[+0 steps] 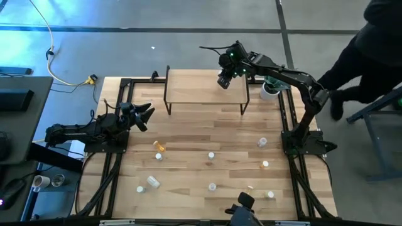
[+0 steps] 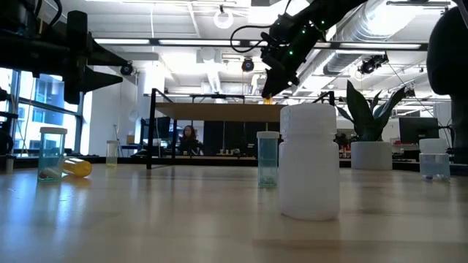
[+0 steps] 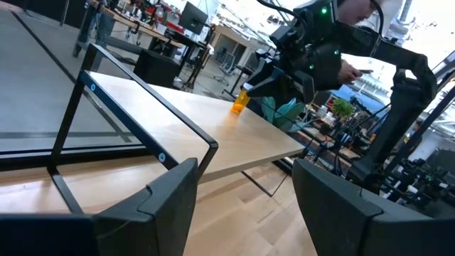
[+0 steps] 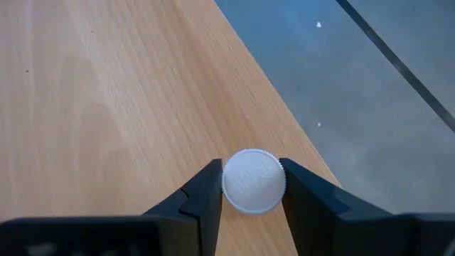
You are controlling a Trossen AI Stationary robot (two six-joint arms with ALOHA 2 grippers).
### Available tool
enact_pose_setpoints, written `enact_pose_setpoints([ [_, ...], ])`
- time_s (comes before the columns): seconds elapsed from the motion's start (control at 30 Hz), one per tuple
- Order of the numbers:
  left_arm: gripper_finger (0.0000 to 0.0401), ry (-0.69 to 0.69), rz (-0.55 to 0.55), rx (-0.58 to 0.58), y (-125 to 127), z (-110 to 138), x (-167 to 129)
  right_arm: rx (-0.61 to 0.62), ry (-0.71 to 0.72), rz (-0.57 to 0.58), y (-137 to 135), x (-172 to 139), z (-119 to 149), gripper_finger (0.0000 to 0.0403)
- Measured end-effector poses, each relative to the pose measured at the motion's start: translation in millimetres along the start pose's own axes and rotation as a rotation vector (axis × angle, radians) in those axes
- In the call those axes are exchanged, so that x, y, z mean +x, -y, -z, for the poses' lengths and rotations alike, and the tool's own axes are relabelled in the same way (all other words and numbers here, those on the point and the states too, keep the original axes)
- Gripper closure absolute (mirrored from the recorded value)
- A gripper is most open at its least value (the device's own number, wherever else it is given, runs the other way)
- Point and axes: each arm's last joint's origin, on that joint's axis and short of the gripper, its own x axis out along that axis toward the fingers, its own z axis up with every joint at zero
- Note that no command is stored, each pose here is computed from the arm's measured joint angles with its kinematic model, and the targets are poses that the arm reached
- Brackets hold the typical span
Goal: Pick and place medicine bottles onto shelf by color
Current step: Put the middle orange medicine bottle on the shelf, then put the top yellow medicine bottle on the shelf
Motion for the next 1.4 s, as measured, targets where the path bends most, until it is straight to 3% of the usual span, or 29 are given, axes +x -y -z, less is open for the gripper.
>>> enact_pose_setpoints([
  [0.33, 0.0181, 0.000, 0.000, 0.000, 0, 0, 0, -0.002, -0.003, 0.000, 0, 1, 0, 0.0234],
  [0.67, 0.0181, 0.002, -0.004, 0.000, 0, 0, 0, -0.003, 0.030, 0.009, 2, -11, -7, 0.0229],
  [0.9, 0.0181, 0.032, -0.014, -0.015, 0, -3, 0, -0.008, 0.107, 0.025, 5, -28, -26, 0.0229],
  [1.17, 0.0177, 0.155, -0.041, 0.055, 4, -17, -1, -0.048, 0.223, 0.054, 9, -60, -54, 0.0229],
  [1.4, 0.0169, 0.255, -0.037, 0.141, 17, -58, -11, -0.040, 0.273, 0.081, 17, -78, -64, 0.0229],
])
